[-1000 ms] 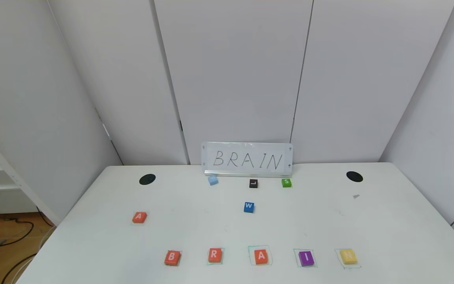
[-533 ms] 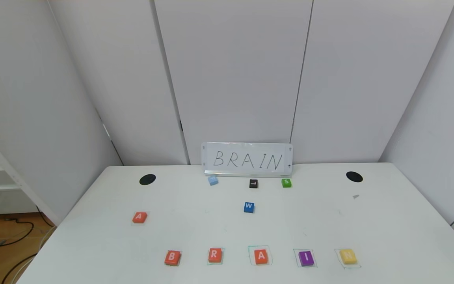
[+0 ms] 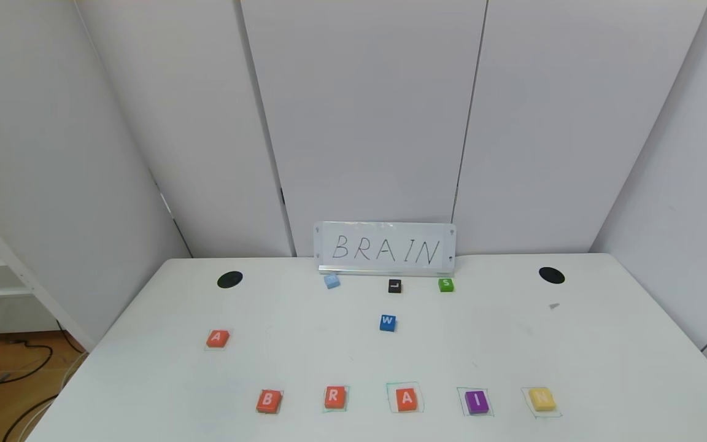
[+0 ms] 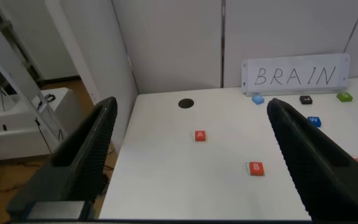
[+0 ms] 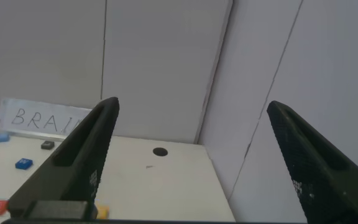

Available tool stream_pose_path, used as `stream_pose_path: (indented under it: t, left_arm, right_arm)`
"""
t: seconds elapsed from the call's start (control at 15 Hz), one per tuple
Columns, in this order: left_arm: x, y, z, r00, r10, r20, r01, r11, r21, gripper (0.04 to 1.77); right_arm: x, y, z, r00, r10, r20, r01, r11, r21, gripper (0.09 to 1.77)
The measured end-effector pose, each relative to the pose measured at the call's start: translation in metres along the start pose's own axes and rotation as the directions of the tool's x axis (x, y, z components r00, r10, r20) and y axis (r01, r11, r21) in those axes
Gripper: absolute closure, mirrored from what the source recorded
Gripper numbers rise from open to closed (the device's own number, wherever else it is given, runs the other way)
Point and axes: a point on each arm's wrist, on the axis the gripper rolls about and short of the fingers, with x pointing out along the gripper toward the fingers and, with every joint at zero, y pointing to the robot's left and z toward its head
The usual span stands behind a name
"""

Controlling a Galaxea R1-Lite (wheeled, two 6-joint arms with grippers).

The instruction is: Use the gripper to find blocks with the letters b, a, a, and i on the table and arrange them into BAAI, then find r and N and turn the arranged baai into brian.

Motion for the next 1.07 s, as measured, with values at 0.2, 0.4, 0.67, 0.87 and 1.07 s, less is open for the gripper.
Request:
stream_pose_path:
  t: [0.2, 0.4, 0.67, 0.87, 1.07]
  left_arm:
    - [-0.015, -0.005, -0.013, 0.998, -0.041, 0.047, 0.040, 0.999, 0.031, 0.09]
    - [-0.029, -0.008, -0.033, 0.982, -0.026, 0.187, 0.028, 1.000, -0.007, 0.09]
    - [-0.010, -0.014, -0.069, 0.945, -0.013, 0.327, 0.024, 0.999, -0.027, 0.09]
    - [0.007, -0.021, -0.123, 0.994, -0.052, 0.097, 0.052, 0.999, -0.002, 0.09]
    - [0.009, -0.025, -0.147, 0.991, -0.101, -0.092, 0.100, 0.995, -0.020, 0.09]
  right_arm:
    - [0.001, 0.001, -0.006, 0.999, -0.011, 0.042, 0.011, 1.000, 0.007, 0.15]
    - [0.010, 0.004, -0.015, 0.984, -0.031, 0.175, 0.029, 0.999, 0.014, 0.15]
    - [0.022, 0.016, -0.069, 0.986, 0.036, 0.166, -0.033, 0.999, -0.018, 0.15]
    - [0.022, 0.025, -0.119, 0.975, 0.109, -0.194, -0.098, 0.993, 0.061, 0.15]
    - [0.016, 0.028, -0.138, 0.918, 0.137, -0.372, -0.092, 0.986, 0.138, 0.15]
